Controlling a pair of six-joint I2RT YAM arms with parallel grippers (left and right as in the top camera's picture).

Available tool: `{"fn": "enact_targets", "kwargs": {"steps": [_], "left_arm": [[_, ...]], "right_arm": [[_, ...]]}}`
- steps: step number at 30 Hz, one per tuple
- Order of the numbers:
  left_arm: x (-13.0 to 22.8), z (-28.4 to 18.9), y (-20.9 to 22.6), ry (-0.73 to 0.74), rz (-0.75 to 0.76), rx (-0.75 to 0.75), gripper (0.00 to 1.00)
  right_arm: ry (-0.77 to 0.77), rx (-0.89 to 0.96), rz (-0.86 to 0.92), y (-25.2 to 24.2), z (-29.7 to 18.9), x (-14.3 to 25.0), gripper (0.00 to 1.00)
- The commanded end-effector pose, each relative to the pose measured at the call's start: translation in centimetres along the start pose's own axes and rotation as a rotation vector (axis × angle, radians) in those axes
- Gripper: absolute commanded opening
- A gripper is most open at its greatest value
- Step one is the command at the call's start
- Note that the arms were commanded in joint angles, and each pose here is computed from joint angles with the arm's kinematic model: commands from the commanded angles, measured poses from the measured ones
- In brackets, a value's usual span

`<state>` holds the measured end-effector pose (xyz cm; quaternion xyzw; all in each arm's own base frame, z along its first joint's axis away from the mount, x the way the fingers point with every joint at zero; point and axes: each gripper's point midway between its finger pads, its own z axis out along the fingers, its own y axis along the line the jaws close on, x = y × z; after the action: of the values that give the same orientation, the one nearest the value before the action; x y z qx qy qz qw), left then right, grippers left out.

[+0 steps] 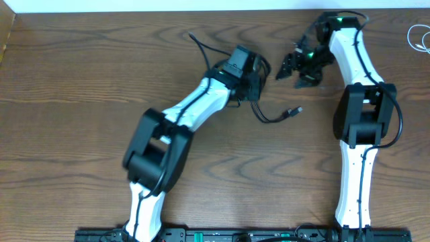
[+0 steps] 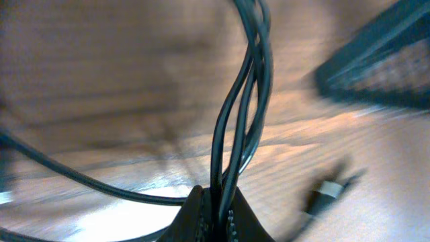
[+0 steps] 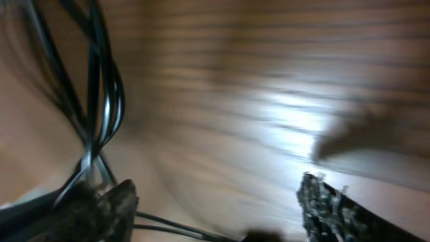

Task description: Untangle cables

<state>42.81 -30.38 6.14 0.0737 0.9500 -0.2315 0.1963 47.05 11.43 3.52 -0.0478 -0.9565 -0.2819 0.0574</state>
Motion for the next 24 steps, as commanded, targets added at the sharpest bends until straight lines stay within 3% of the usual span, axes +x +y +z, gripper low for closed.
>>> {"fn": "enact_targets", "kwargs": {"steps": [1, 7, 14, 24], "left_arm": [[-4.2, -7.2, -2.1, -0.152, -0.007, 0.05, 0.07], [-6.2, -12.5, -1.1, -0.228, -0.104, 0.058, 0.07], [-6.7, -13.8, -0.4, -0.211, -0.193, 0.135, 0.07], [-8.0, -15.7, -1.1, -0.177, -0.292, 0.347, 0.07]], "right_arm": [[0.0, -0.225, -0.113, 6.0, -0.8, 0.7, 0.7], [-0.102, -0.277, -0.264, 11.0, -4.5, 1.1, 0.71], [-0.233, -0.297, -0.48, 17.3, -9.5, 3.3, 0.78], [-0.193, -0.29, -0.504, 19.9, -7.6, 5.0, 0.7]]}}
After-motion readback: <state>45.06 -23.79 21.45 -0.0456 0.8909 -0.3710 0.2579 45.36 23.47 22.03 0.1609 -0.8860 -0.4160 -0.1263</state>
